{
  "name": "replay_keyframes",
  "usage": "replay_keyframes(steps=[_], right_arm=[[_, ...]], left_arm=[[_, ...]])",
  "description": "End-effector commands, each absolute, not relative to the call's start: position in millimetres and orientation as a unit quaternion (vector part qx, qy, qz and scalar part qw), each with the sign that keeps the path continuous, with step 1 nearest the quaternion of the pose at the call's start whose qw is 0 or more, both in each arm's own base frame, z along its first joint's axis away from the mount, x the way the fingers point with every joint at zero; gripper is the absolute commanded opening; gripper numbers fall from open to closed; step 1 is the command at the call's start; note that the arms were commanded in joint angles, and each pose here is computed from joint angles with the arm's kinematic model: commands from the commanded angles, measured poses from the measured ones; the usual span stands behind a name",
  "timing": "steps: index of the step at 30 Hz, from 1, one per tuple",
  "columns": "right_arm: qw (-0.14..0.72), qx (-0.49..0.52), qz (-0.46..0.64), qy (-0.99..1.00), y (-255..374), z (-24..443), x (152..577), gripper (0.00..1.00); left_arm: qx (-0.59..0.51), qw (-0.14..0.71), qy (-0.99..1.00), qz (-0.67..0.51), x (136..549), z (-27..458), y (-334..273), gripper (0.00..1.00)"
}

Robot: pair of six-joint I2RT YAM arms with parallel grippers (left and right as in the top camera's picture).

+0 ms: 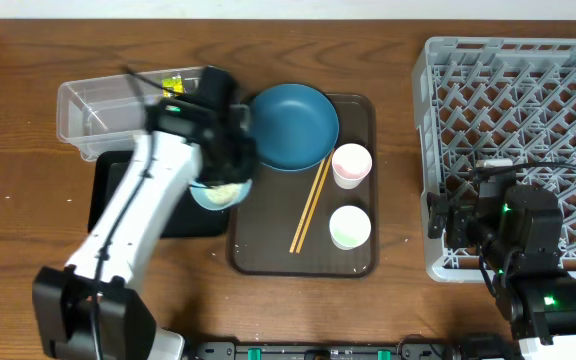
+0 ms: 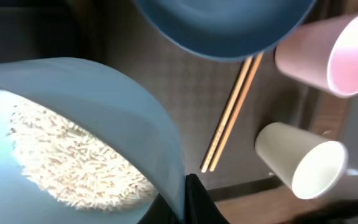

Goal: Sort waste into correct bins and load items into the dishwasher rack
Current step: 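Tip bowl over black tray with left gripper to pour out rice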

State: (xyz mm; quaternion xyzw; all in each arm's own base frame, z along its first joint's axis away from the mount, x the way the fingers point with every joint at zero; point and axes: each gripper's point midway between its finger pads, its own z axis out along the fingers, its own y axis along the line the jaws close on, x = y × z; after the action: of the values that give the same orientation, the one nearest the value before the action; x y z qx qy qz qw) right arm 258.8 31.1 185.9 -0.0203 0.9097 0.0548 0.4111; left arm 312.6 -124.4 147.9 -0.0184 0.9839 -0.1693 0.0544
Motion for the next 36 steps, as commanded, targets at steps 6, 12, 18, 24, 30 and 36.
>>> replay_keyframes(steps=[6,12,18,24,30,36], right_arm=[[0.421,-0.02,0.061,0.905,33.9,196.3,260.9,0.99],[0.422,-0.02,0.061,0.904,34.0,196.7,261.2,0.99],[0.422,-0.02,0.061,0.905,34.0,196.4,260.9,0.99],[0.421,-0.02,0.061,0.905,34.0,196.3,260.9,0.99],[0.421,-0.02,0.061,0.905,34.0,196.2,260.7,0.99],[0.421,-0.02,0.061,0.905,34.1,196.1,260.7,0.99]], left_arm=[[-0.038,0.08,0.927,-0.364,322.6,167.7,-84.1,0.06],[-0.066,0.126,0.864,-0.483,319.8,173.8,-53.8,0.06],[-0.079,0.196,0.787,-0.58,320.7,186.3,-31.3,0.06],[-0.152,0.185,0.743,-0.625,323.4,180.4,-11.2,0.06],[-0.197,0.18,0.698,-0.665,330.2,185.2,1.3,0.06],[-0.202,0.178,0.696,-0.665,330.2,184.3,3.1,0.07]])
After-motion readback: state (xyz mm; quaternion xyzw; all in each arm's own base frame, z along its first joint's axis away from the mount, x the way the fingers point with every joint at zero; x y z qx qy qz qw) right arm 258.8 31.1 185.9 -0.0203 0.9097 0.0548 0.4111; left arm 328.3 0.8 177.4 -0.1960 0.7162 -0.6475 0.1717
